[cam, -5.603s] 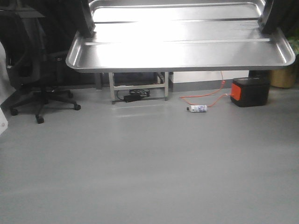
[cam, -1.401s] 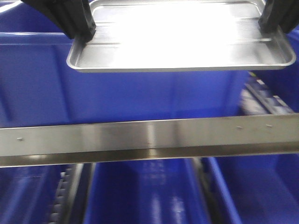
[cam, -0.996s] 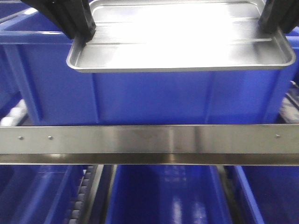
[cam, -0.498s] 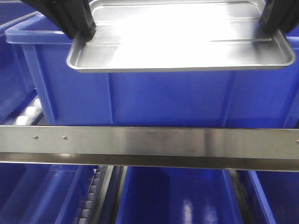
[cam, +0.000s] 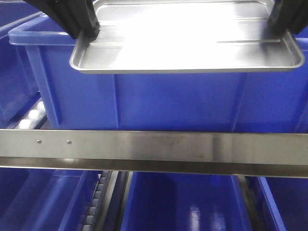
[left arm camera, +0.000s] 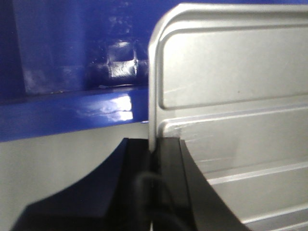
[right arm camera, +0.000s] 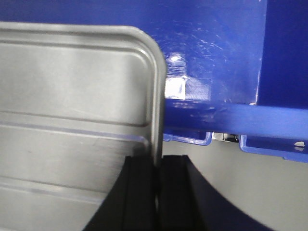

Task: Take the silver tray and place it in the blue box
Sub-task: 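Carry the tray with both grippers over the nearest blue bin, then lower the tray into the blue bin and open both grippers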

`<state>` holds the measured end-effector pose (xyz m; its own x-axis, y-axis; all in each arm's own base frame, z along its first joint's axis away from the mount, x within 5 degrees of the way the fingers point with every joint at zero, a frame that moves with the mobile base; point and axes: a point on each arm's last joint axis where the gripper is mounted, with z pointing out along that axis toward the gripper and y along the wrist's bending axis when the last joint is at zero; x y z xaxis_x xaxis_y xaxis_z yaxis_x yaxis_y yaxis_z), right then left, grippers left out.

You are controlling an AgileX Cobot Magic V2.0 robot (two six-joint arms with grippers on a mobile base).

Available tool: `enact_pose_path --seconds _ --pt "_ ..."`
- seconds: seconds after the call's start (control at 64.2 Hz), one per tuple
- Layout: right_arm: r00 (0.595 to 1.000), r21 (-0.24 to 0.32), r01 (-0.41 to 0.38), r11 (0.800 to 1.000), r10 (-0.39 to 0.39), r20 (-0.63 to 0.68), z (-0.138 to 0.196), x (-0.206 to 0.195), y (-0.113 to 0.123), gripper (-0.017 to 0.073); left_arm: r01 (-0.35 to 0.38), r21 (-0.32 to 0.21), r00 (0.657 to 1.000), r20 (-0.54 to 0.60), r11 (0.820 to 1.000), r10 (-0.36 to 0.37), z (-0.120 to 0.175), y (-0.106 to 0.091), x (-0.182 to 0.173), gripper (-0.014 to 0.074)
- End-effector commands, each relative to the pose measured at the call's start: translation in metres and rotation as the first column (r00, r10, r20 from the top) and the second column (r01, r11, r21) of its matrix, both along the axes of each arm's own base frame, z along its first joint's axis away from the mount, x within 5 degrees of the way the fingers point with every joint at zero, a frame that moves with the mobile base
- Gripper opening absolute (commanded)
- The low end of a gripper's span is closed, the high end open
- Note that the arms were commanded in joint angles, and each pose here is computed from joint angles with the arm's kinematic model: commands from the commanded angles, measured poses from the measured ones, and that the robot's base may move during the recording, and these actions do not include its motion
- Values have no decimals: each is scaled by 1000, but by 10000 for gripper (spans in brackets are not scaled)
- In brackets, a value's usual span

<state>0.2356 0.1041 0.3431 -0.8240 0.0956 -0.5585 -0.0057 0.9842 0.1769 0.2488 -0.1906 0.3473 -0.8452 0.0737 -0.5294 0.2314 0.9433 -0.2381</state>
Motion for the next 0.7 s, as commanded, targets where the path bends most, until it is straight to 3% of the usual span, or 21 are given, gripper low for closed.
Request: enact_pose_path --seconds 0.0,0.482,0.685 --pt "995 -35 0 999 3 104 19 -2 -9 57 3 -8 995 102 1000 -2 23 8 -2 -105" --pt "986 -6 -13 1000 14 165 24 2 -6 57 12 -54 987 158 998 -3 28 5 1 -105" --pt "955 31 -36 999 25 294 59 4 -5 57 24 -87 963 271 996 0 61 5 5 -105"
